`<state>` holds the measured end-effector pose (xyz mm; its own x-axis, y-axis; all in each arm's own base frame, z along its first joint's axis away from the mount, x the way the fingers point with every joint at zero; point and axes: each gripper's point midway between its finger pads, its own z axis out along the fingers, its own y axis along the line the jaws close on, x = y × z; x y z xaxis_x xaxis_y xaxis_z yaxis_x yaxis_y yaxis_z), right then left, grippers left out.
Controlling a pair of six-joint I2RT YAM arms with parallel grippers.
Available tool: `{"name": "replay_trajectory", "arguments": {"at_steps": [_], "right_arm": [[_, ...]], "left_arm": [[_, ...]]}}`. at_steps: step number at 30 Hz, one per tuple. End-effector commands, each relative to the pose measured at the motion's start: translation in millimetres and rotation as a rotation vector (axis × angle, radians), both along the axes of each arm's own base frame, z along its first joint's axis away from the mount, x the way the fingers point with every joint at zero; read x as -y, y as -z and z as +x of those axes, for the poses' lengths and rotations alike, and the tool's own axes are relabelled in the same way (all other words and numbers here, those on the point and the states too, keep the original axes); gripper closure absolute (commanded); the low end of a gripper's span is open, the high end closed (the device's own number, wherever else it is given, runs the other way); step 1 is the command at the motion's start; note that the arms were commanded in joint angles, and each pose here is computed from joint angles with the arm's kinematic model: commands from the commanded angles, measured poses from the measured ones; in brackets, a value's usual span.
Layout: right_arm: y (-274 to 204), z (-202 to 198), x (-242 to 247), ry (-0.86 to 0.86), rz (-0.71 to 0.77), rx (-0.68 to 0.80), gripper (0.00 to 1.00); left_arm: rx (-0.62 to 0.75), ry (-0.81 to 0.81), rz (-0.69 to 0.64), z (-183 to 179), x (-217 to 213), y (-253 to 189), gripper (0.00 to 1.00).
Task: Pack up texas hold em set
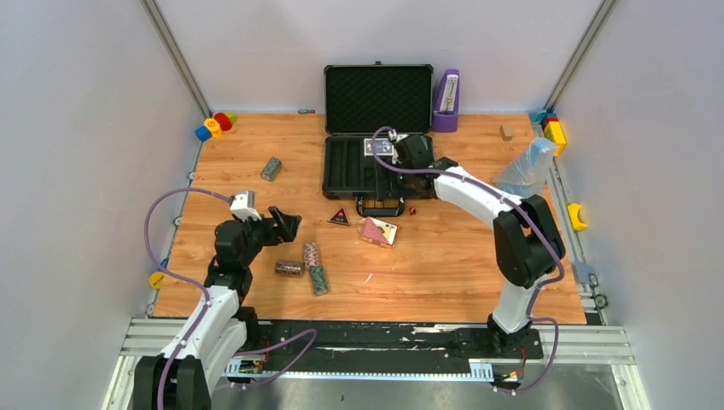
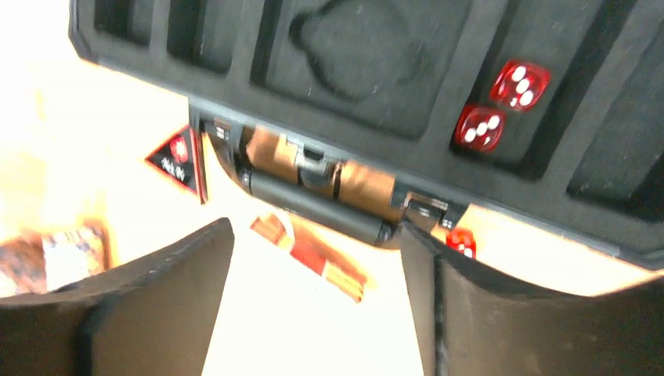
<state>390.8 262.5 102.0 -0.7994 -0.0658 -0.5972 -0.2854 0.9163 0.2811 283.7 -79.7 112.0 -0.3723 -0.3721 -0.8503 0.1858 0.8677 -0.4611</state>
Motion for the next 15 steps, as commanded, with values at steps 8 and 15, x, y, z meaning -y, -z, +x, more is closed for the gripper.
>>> {"name": "replay_trajectory", "arguments": {"at_steps": [8, 15], "right_arm": [[5.6, -93.6, -35.6, -0.442, -0.055, 0.06, 0.0], [10.4, -100.9, -50.4, -0.652, -0.1, 0.136, 0.0]], "left_arm": [[0.064, 0.023, -0.009, 7.1, 3.6, -19.9, 0.0], [0.077, 0.038, -0.011, 5.9, 5.9, -21.3, 0.0]]}}
